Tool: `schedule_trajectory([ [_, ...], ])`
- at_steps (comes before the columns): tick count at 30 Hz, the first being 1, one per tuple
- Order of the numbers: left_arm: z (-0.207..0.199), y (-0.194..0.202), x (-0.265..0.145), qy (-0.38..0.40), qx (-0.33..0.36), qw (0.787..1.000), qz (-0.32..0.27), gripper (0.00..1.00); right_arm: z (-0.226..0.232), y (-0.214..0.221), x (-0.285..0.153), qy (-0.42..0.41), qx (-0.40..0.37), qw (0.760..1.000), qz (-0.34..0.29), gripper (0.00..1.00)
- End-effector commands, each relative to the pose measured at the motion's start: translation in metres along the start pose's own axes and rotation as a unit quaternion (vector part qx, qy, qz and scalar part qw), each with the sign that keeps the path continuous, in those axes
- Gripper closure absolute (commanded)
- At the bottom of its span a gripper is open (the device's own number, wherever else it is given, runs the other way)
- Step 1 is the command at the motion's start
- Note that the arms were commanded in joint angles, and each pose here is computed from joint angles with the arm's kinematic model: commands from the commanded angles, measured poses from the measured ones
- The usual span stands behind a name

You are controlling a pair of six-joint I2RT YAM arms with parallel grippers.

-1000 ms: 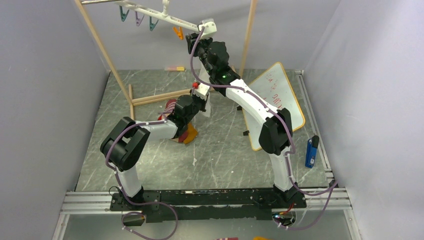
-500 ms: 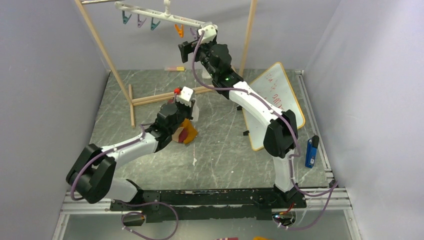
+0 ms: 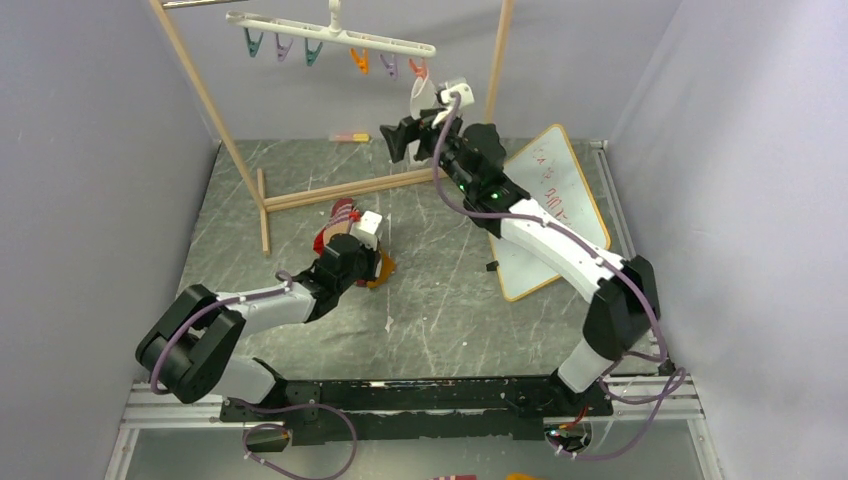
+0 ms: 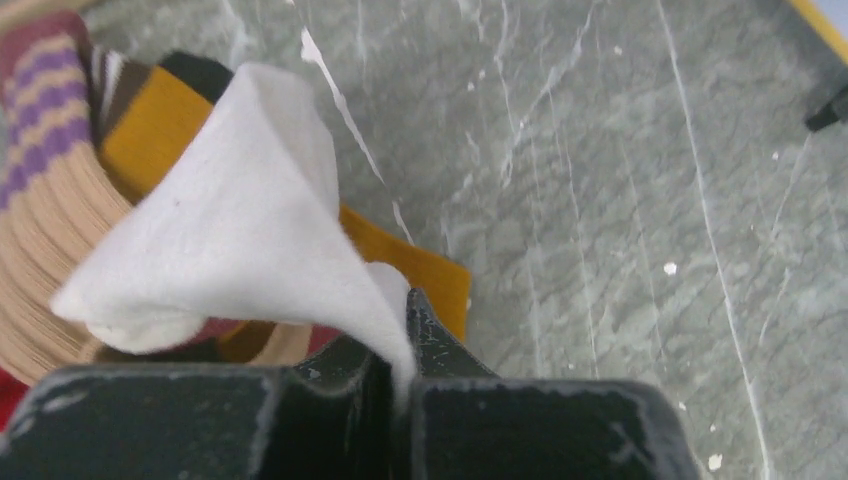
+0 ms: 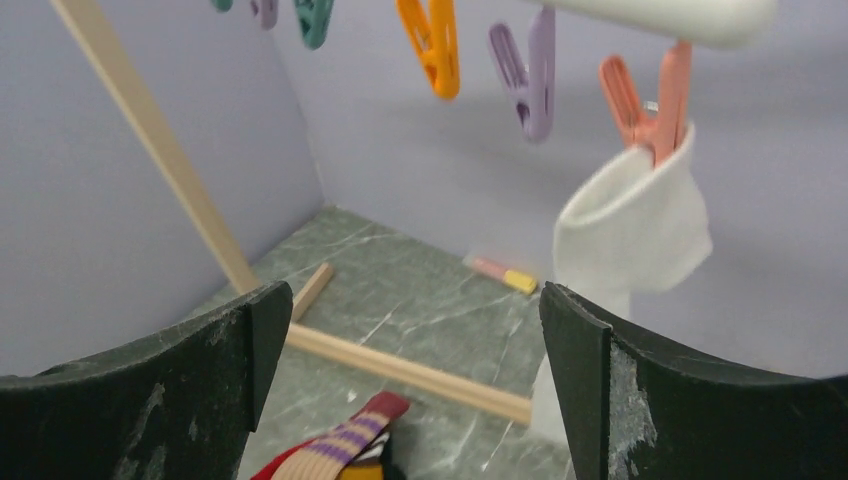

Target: Remove the socks clipped to the hanger

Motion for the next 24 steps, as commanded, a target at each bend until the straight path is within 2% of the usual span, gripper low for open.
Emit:
schedule_trajectory([
  [1, -0.009, 0.011, -0.002, 0.025, -0.035, 0.999, 0.021, 0.85, 0.002, -0.028, -0.035, -0.006, 0.041, 0.998, -0.049, 0.00],
  [3, -0.008, 0.013, -0.004, 0.022, -0.038, 0.999, 0.026, 0.76, 0.002, -0.031, -0.048, -0.007, 0.046, 0.998, -0.053, 0.00],
  [9, -0.006, 0.006, -0.010, 0.010, -0.029, 0.999, 0.027, 0.61, 0.002, -0.019, -0.063, -0.005, 0.048, 0.998, -0.031, 0.00],
  [10, -0.006, 0.004, -0.011, 0.009, -0.027, 0.999, 0.029, 0.54, 0.002, -0.016, -0.064, -0.004, 0.049, 0.998, -0.028, 0.00],
  [13, -0.006, -0.002, -0.015, 0.001, -0.022, 0.999, 0.030, 0.44, 0.003, -0.008, -0.067, -0.006, 0.050, 0.999, -0.019, 0.00],
  [16, -0.004, -0.013, -0.022, -0.013, -0.017, 0.999, 0.025, 0.41, 0.001, -0.004, -0.069, -0.002, 0.047, 0.999, -0.013, 0.00],
  [24, 0.005, -0.041, -0.044, -0.052, 0.002, 0.999, -0.007, 0.39, -0.004, 0.000, -0.075, 0.013, 0.038, 0.999, -0.010, 0.00],
])
Point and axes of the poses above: each gripper's point midway between its finger pads, its own x axis out along the fingers, its own z axis along the line the jaws close on, y = z × x, the point moved 4 cm from there along -x, back along the fingers, and after that the axes turned 11 degrees about -x, right-handed, at the moved point
